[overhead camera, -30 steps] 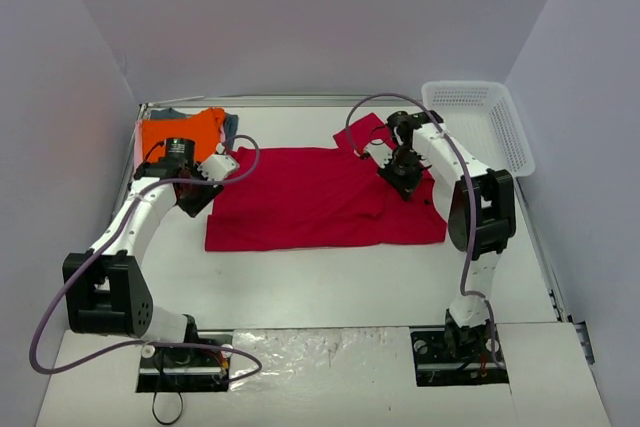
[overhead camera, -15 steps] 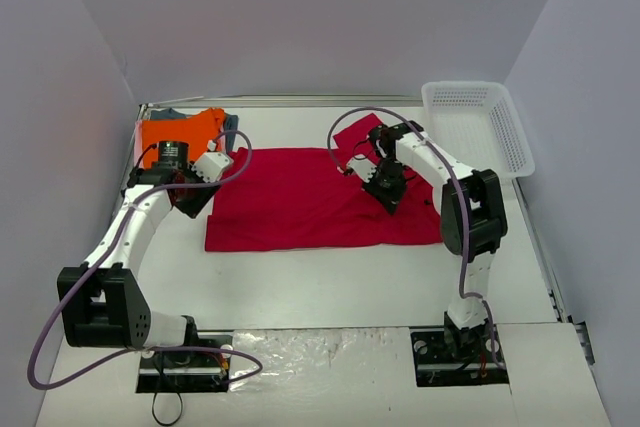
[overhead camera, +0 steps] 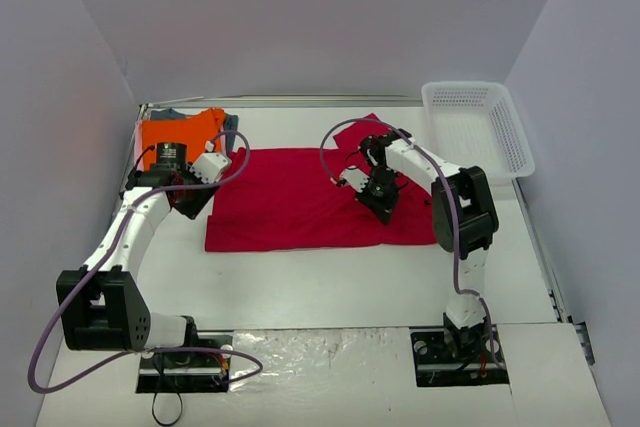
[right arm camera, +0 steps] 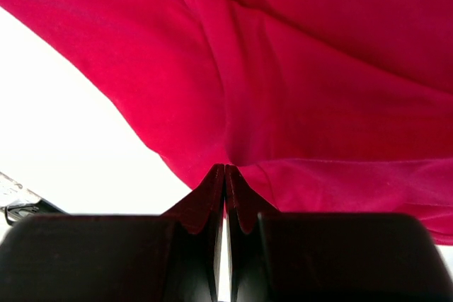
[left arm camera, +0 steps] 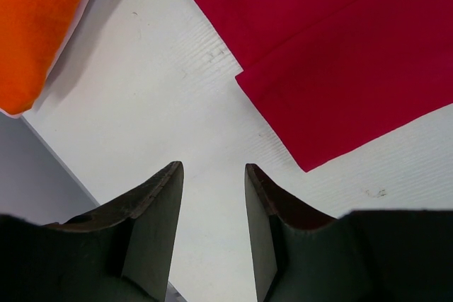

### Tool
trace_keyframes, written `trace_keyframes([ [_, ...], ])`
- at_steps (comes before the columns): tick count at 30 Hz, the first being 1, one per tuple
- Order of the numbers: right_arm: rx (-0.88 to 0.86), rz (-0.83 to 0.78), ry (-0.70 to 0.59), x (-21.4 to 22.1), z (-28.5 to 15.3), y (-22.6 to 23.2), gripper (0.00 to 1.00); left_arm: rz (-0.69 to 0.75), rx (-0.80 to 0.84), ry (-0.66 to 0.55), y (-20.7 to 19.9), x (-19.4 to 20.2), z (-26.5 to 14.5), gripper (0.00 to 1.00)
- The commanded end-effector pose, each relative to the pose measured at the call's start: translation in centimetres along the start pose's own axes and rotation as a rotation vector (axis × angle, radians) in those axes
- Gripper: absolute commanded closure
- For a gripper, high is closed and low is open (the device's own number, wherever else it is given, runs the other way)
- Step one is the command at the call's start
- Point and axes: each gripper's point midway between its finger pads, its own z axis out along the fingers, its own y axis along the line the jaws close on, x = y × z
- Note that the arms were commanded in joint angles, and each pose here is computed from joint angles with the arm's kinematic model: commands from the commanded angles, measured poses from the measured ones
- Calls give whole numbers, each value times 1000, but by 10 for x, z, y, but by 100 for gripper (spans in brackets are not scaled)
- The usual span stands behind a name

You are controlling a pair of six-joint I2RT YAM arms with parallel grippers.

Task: Fold and stack the t-shirts
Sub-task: Fold the flattened tshirt in 1/3 of the way

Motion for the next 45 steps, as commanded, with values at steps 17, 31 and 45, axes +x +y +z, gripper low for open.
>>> trace_keyframes([
  [17, 75, 27, -106, -69, -12, -41, 100, -28, -8, -31, -2, 5, -2, 61],
  [31, 135, 51, -174, -52, -54, -38, 100, 57, 86, -81, -25, 5, -16, 60],
  [45, 251, 169, -202, 34, -92, -3, 63, 323, 183, 64, -74, 58, 13, 56],
])
